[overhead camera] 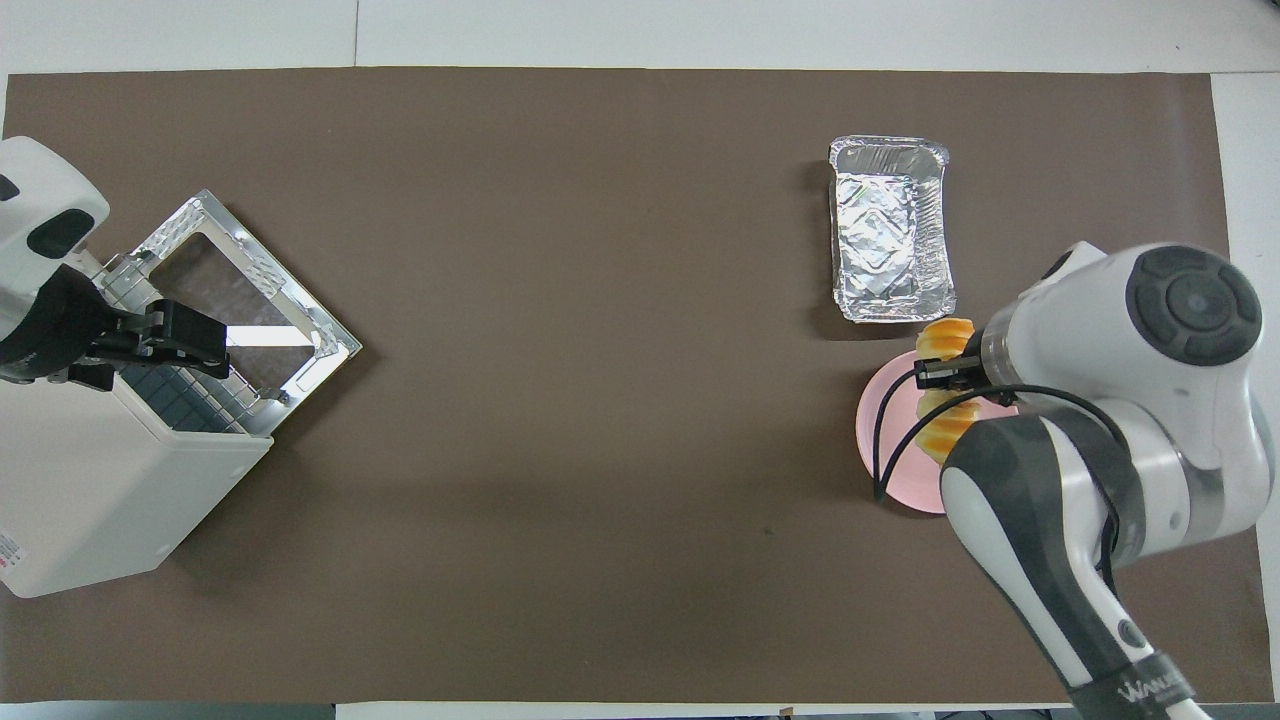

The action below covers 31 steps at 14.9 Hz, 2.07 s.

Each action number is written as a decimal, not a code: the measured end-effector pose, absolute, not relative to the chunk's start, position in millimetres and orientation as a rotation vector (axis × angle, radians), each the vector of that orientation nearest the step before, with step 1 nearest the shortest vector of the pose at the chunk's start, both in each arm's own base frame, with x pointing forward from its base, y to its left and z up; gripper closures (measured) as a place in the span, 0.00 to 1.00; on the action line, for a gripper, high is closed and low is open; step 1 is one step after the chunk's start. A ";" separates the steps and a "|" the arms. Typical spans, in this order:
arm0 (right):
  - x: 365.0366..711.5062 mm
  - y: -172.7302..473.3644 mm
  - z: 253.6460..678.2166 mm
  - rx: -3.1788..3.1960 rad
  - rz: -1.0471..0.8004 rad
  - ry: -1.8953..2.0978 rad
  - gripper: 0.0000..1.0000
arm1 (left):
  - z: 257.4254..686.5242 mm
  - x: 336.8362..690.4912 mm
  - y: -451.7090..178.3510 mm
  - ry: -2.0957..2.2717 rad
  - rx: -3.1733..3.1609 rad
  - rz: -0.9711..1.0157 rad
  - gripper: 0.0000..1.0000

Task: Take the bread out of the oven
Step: 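Lift the bread out of the tray toward the pink plate, then lower the bread onto the pink plate and open the right gripper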

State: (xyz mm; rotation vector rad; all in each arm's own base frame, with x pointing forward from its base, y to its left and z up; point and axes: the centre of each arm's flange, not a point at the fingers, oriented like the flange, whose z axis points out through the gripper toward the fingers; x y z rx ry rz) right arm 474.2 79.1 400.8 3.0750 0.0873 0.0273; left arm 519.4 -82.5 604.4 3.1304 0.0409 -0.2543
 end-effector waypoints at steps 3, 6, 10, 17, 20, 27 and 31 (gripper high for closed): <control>446.0 74.5 371.2 3.087 0.081 0.080 0.93 | 604.4 519.4 -82.5 0.041 3.130 -0.254 0.00; 432.3 72.1 344.2 3.095 0.141 0.082 0.93 | 604.4 519.4 -82.5 0.041 3.130 -0.254 0.00; 431.1 72.1 330.7 3.102 0.179 0.086 0.93 | 604.4 519.4 -82.5 0.041 3.130 -0.254 0.00; 440.3 69.0 331.1 3.108 0.198 0.069 0.79 | 604.4 519.4 -82.5 0.041 3.130 -0.254 0.00; 453.1 71.2 343.6 3.109 0.206 0.068 0.45 | 604.4 519.4 -82.5 0.041 3.130 -0.254 0.00; 506.3 63.3 444.2 3.093 0.119 0.151 0.00 | 604.4 519.4 -82.5 0.041 3.130 -0.254 0.00; 534.3 18.9 526.7 3.101 0.019 0.227 0.00 | 604.4 519.4 -82.5 0.041 3.130 -0.254 0.00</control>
